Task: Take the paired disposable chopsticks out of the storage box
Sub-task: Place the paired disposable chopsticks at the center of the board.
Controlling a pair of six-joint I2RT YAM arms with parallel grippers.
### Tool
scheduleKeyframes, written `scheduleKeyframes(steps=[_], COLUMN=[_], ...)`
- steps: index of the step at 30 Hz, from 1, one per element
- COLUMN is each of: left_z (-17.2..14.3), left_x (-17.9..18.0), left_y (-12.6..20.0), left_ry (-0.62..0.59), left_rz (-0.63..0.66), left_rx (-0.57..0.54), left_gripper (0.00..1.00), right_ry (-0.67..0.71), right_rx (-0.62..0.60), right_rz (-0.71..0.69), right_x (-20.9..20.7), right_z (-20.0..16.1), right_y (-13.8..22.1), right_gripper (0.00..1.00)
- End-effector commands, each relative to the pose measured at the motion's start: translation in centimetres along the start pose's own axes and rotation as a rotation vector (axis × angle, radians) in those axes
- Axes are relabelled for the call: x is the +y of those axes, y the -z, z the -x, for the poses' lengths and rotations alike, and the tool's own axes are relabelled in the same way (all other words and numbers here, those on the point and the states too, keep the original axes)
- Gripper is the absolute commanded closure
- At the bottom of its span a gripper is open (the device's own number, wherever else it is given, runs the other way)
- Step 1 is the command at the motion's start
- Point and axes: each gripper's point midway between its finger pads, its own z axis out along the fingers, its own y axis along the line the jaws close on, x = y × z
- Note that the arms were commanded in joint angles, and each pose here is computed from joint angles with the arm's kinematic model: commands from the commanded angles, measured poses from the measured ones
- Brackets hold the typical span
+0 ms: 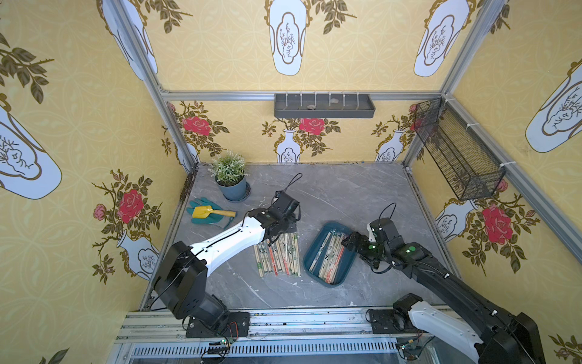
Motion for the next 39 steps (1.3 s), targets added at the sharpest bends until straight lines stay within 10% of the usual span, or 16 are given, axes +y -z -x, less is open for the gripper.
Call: scheduleKeyframes(steps=[1, 12, 30, 39], left_z=[-1.1, -3.3, -5.4, -6.2], left_x=[4.2, 13.1, 15.1, 14.9], left_y=[-0.1, -0.9, -4.5, -5.3], left_ry=[0.092, 0.236, 0.247, 0.262], left_rz=[0.074, 0.191, 0.205, 0.2], left_rx=[0.02, 0.06, 0.167, 0.202], left_gripper=[1.0, 1.0, 0.97, 0.65], right_ry=[0.029, 0.039, 0.01, 0.0], right_rx=[-0.029, -0.017, -0.036, -0.038], right_rz=[0.02, 0.002, -0.038, -0.057], right_x=[1.3, 1.7, 0.1, -0.5], right_z=[0.5, -0.4, -0.8, -0.9], right_y=[-0.3, -0.8, 0.2, 0.4], right_gripper=[0.03, 0.03, 0.02, 0.03])
